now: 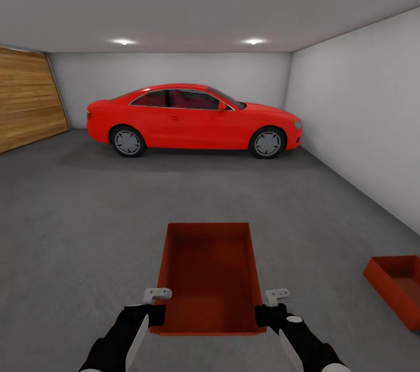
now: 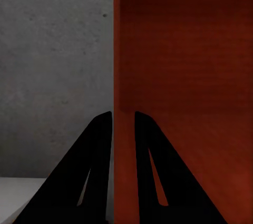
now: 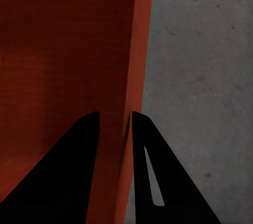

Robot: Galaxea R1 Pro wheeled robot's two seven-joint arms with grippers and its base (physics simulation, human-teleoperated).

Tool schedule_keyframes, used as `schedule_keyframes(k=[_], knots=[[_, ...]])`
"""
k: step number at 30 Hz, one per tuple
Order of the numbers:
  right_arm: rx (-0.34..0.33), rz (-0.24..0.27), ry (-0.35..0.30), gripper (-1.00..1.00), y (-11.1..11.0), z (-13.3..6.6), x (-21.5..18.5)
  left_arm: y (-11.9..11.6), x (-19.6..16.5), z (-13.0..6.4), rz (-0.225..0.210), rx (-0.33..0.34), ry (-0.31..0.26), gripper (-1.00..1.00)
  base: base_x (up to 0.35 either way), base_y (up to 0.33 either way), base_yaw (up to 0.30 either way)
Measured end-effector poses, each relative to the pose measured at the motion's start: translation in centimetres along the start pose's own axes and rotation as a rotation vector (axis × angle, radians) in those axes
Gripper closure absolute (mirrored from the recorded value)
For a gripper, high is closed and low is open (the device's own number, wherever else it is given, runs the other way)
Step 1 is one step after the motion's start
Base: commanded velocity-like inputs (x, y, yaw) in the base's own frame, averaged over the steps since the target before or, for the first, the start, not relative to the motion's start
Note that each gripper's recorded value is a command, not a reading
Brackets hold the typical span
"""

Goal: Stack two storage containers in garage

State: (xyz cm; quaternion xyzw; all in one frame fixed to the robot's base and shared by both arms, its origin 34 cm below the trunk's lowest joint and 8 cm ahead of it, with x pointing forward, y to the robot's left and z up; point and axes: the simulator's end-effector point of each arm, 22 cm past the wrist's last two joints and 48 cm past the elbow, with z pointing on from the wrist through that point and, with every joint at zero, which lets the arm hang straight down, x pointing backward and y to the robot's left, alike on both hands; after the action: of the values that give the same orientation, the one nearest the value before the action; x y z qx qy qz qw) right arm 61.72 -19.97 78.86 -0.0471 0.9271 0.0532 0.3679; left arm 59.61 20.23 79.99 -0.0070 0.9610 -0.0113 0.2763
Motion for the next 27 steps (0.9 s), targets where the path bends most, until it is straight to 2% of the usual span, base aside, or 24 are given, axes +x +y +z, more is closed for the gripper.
schedule_keyframes(k=[5,13,22,27], knots=[[0.0,0.0,0.0,1.0,0.0,-0.02,0.01,0.0,0.01,-0.02,0.0,0.0,0.0,1.0,0.074,0.0,0.0],[0.0,0.0,-0.001,1.0,0.0,-0.04,-0.01,0.0,0.0,-0.04,0.0,0.0,-0.001,1.0,0.253,0.0,0.0],[0.0,0.0,0.0,1.0,0.0,-0.01,0.0,0.0,0.0,-0.01,0.0,0.0,0.0,1.0,0.03,0.0,0.0],[0.0,0.0,-0.001,1.0,0.01,-0.05,-0.02,0.01,-0.01,-0.05,0.001,0.0,-0.001,1.0,0.249,0.0,0.0]])
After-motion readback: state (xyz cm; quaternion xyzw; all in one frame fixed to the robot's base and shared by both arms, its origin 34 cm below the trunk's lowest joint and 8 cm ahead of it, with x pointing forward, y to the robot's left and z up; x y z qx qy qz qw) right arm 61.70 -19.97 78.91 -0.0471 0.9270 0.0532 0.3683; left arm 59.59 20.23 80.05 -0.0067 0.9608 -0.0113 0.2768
